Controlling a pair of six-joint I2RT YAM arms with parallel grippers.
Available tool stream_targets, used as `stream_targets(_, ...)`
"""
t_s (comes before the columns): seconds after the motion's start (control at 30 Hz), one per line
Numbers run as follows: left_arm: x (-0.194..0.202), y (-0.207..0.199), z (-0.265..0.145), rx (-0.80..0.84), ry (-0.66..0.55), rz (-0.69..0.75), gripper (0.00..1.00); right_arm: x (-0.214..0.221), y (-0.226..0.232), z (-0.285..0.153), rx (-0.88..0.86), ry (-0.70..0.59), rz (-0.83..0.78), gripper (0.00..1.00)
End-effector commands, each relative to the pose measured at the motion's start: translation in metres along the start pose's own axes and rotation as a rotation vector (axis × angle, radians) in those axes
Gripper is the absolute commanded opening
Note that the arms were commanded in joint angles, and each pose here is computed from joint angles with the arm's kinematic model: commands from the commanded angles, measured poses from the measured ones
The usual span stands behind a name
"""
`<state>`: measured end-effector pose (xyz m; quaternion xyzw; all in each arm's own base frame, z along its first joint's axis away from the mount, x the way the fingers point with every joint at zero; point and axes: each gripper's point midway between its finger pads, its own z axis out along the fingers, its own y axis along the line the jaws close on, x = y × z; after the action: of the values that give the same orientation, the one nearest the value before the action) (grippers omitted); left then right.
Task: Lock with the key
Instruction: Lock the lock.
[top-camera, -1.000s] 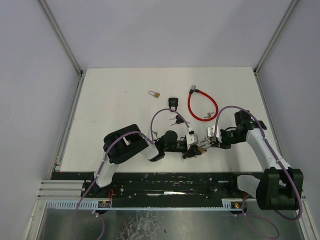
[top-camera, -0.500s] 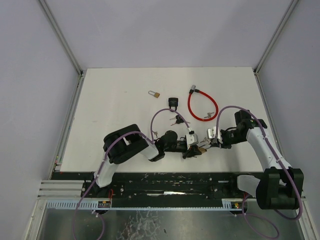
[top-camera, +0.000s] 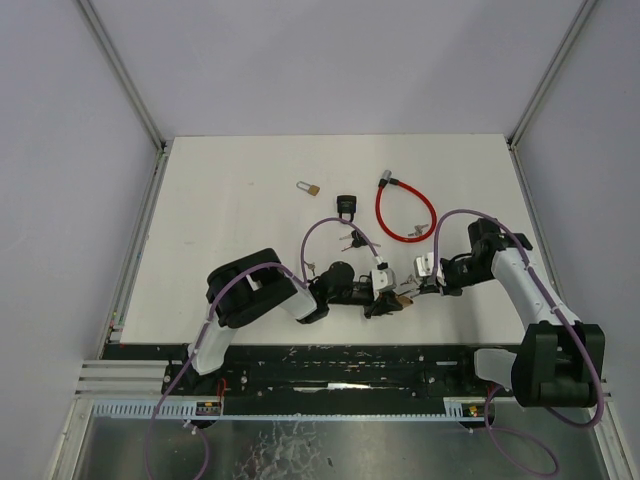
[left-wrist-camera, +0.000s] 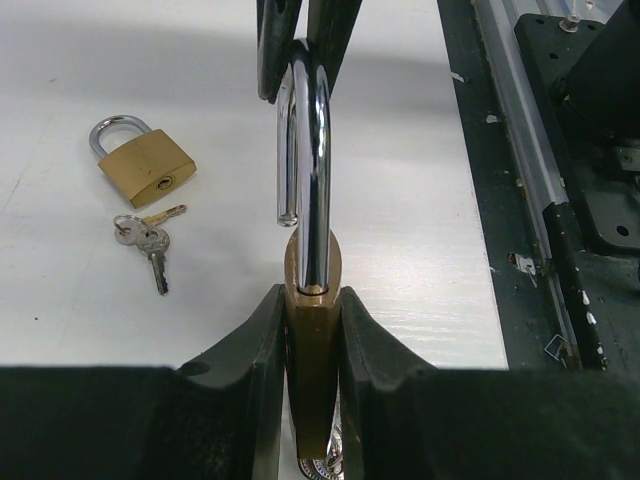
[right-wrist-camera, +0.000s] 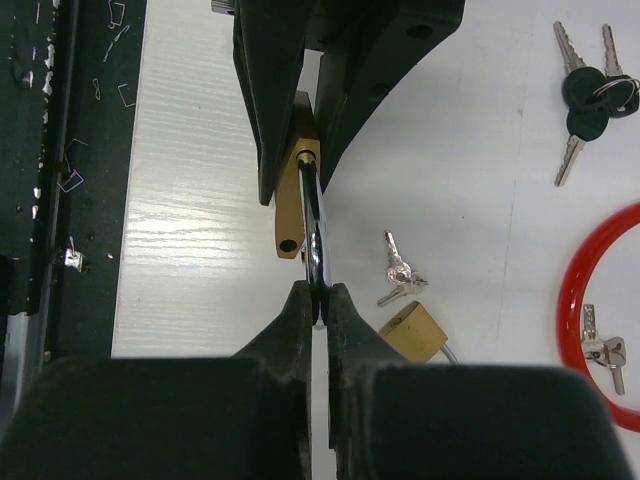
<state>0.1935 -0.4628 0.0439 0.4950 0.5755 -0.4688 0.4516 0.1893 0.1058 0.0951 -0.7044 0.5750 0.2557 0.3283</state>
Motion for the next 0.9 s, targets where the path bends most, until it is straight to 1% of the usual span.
stream_targets(0.0, -0.024, 0.009, 0.002, -0.055, -0.094, 0.084, 0.00, -0.010, 0.023, 0.009, -0.090, -0.061, 0.111, 0.00)
stream_targets(0.23, -0.025, 0.015, 0.000, -0.096, -0.094, 0.102, 0.00, -0.012, 0.031, 0.016, -0.131, -0.004, 0.239, 0.00)
stream_targets(0.43, -0.026, 0.011, 0.001, -0.074, -0.100, 0.113, 0.00, -0.003, 0.026, 0.037, -0.135, 0.069, 0.243, 0.00)
stream_targets(0.53, -0.024, 0.016, 0.000, -0.100, -0.093, 0.115, 0.00, -0.011, 0.027, 0.034, -0.179, 0.064, 0.287, 0.00)
stream_targets(0.63, -0.026, 0.021, -0.002, -0.134, -0.094, 0.115, 0.00, -0.022, 0.035, 0.027, -0.228, 0.047, 0.299, 0.00)
stream_targets(0.87, -0.027, 0.021, -0.002, -0.136, -0.101, 0.116, 0.00, -0.018, 0.037, 0.032, -0.181, 0.039, 0.291, 0.00)
